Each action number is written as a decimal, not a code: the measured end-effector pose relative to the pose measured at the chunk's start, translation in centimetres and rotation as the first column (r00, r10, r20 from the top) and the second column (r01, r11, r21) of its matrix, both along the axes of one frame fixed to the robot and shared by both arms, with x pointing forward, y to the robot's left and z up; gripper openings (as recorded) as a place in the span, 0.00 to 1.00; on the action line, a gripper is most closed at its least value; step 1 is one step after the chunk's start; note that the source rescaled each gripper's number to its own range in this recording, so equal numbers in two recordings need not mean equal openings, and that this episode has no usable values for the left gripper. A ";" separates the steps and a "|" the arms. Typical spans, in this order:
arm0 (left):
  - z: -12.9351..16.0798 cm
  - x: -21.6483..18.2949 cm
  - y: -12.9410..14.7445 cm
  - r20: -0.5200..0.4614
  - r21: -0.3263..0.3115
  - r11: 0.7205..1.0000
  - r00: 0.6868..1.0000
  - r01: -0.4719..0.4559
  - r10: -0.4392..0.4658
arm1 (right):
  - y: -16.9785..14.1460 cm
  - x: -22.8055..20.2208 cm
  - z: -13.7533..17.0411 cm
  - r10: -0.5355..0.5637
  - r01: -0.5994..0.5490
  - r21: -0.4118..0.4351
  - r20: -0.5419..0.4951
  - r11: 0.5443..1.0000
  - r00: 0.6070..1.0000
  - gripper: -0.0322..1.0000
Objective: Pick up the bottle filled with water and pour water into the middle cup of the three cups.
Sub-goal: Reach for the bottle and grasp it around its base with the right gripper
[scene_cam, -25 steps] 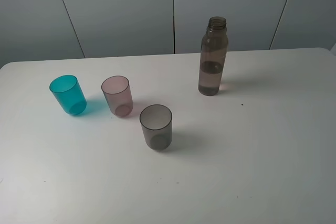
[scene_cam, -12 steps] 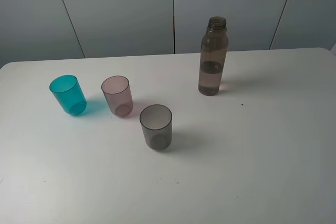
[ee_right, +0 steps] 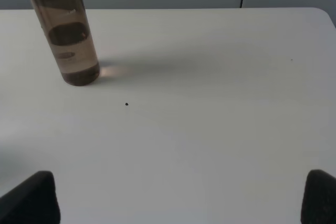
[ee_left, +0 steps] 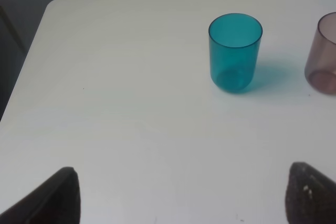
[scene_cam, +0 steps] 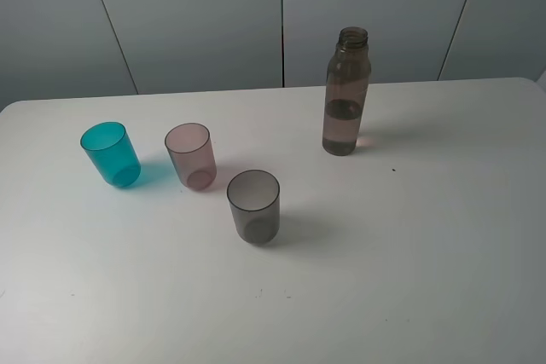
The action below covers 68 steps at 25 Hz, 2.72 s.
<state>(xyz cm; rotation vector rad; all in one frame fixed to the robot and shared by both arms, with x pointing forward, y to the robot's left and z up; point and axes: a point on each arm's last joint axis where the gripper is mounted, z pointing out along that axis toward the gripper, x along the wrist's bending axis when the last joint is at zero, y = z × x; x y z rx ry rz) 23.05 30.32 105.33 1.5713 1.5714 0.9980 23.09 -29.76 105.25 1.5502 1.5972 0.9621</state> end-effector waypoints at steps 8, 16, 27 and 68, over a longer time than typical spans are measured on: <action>0.0 0.0 0.0 0.000 0.000 1.000 1.000 0.000 0.000 | 0.0 0.0 0.0 0.003 -0.003 0.004 0.000 1.000 1.000 1.00; 0.0 0.0 0.0 0.000 0.000 1.000 1.000 0.000 0.000 | 0.5 -0.1 0.1 0.022 -0.022 0.065 0.002 0.998 1.000 1.00; 0.0 0.0 0.0 0.000 0.000 1.000 1.000 0.000 0.000 | 0.4 6.8 7.5 -0.037 0.038 0.104 -0.011 0.994 0.999 1.00; 0.0 0.0 0.0 0.000 0.000 1.000 1.000 0.000 0.000 | 12.6 28.9 -16.5 0.285 -0.279 0.094 -0.058 0.956 0.957 1.00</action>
